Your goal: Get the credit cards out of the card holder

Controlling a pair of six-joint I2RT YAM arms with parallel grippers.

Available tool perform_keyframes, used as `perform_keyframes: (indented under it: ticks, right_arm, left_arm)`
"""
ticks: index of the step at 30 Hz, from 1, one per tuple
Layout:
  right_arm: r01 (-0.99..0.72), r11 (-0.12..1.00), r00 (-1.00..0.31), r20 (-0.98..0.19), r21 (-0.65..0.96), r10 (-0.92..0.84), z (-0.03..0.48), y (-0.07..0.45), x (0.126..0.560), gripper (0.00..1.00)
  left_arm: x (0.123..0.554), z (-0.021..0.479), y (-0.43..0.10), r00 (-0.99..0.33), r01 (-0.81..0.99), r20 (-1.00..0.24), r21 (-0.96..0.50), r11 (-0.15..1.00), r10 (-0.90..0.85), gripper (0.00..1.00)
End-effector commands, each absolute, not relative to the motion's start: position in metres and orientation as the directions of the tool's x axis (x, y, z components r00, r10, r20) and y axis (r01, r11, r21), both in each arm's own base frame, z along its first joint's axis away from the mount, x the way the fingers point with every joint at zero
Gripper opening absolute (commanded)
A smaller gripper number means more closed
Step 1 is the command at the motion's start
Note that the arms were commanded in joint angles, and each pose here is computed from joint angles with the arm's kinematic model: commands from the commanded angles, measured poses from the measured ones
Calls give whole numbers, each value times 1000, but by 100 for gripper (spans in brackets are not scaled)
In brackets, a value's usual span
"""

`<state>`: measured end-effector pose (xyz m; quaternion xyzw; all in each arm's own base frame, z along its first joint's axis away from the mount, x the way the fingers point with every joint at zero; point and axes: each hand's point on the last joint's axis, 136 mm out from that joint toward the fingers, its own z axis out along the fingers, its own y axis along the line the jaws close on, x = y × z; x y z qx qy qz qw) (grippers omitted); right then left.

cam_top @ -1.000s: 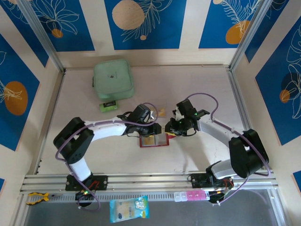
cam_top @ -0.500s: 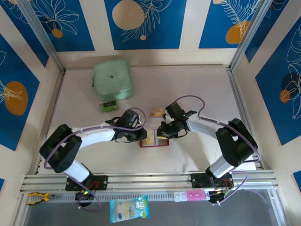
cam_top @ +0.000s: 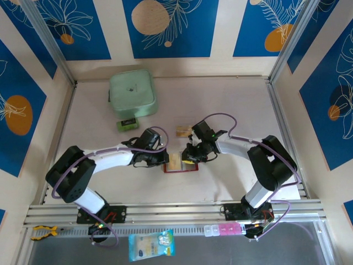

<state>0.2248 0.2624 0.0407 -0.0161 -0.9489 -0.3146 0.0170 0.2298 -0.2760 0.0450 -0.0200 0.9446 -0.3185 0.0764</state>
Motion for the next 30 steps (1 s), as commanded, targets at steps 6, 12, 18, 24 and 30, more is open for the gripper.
perform_keyframes:
  ticks: [6, 12, 18, 24, 30]
  right_arm:
    - [28, 782, -999, 51, 623, -5, 47, 276, 228, 23]
    - [7, 768, -999, 35, 640, -20, 50, 282, 232, 27]
    - [-10, 760, -999, 32, 650, -41, 51, 290, 235, 27]
    - [-15, 765, -998, 40, 644, -53, 46, 293, 235, 26]
    - [-10, 778, -997, 55, 628, -58, 34, 292, 234, 25]
  left_arm:
    - [229, 27, -269, -991, 1, -107, -586, 810, -77, 1]
    - [227, 22, -266, -992, -14, -95, -578, 816, -84, 2]
    - [225, 20, -265, -992, -19, -88, -573, 819, -85, 2]
    - [224, 17, -264, -993, -23, -84, -571, 821, -87, 2]
    - [223, 16, -263, -993, -25, -81, -571, 821, -86, 2]
